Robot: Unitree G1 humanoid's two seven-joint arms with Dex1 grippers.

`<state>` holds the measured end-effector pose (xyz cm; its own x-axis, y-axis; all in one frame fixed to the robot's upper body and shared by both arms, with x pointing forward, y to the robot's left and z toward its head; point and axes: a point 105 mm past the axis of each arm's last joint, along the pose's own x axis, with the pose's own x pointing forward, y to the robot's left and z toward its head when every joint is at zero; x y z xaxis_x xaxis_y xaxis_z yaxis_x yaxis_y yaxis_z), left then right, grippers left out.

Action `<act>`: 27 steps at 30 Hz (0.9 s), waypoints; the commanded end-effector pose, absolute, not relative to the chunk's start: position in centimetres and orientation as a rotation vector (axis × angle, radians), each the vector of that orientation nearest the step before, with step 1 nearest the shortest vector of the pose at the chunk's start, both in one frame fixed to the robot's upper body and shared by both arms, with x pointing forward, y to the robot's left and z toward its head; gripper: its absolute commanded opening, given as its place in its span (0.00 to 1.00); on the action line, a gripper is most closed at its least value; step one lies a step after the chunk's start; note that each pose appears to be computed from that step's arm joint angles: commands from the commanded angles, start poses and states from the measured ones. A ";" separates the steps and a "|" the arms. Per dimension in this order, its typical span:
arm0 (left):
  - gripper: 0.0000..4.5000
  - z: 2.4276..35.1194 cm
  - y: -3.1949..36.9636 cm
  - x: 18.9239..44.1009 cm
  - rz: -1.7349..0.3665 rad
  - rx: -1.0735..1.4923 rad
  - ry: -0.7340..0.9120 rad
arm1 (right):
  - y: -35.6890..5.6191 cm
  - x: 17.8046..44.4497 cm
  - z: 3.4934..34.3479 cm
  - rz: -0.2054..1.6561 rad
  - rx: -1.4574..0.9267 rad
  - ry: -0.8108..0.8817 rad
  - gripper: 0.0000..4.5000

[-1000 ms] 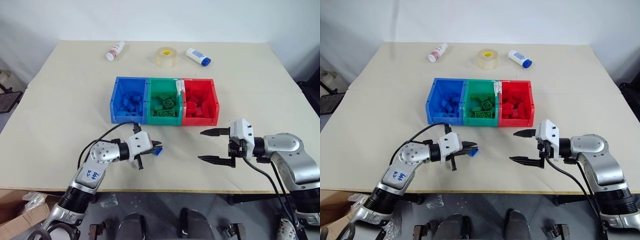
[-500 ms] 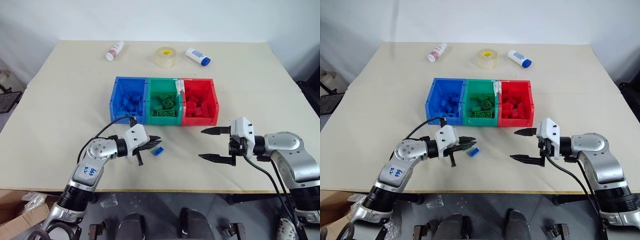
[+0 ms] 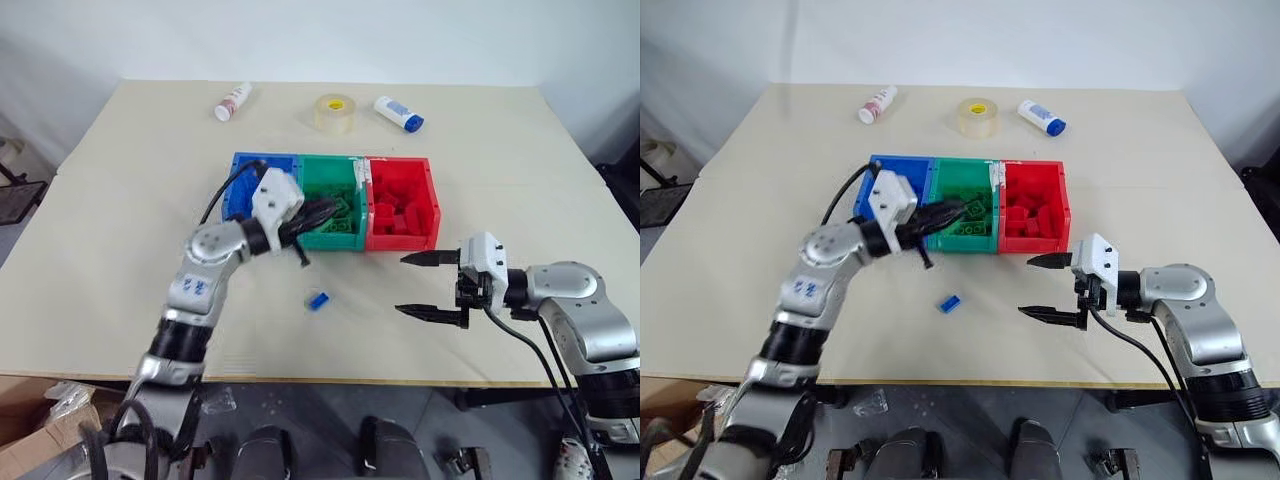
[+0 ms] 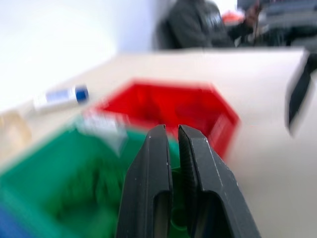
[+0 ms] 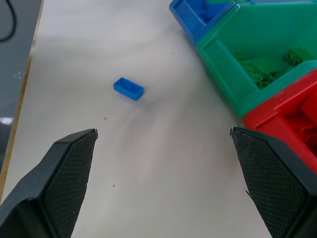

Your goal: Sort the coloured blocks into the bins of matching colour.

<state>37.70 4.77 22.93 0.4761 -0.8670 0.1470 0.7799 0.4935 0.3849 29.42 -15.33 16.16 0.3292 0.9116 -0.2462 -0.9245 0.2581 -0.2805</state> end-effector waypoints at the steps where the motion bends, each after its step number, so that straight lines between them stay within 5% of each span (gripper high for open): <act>1: 0.16 23.8 4.6 39.9 -0.990 0.288 -0.375 | -15.4 28.9 17.3 1.223 -0.413 -0.027 1.00; 6: 0.49 23.9 3.7 41.3 -1.006 0.320 -0.372 | -15.8 28.3 17.2 1.182 -0.406 -0.033 1.00; 13: 0.97 23.6 5.2 40.3 -1.085 0.367 -0.374 | -16.1 28.0 17.3 1.166 -0.402 -0.031 1.00; 20: 0.99 21.8 9.7 35.5 -1.231 0.439 -0.325 | -16.3 28.2 17.3 1.226 -0.404 -0.010 1.00; 27: 0.99 18.5 17.7 29.1 -1.280 0.468 -0.066 | -16.8 28.8 17.1 1.282 -0.409 0.027 1.00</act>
<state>30.06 17.19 17.24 0.3165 -0.9210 -0.2269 0.9102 0.2275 0.3461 28.86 -16.65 16.28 0.3055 0.9177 -0.2539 -0.9370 0.2423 -0.2515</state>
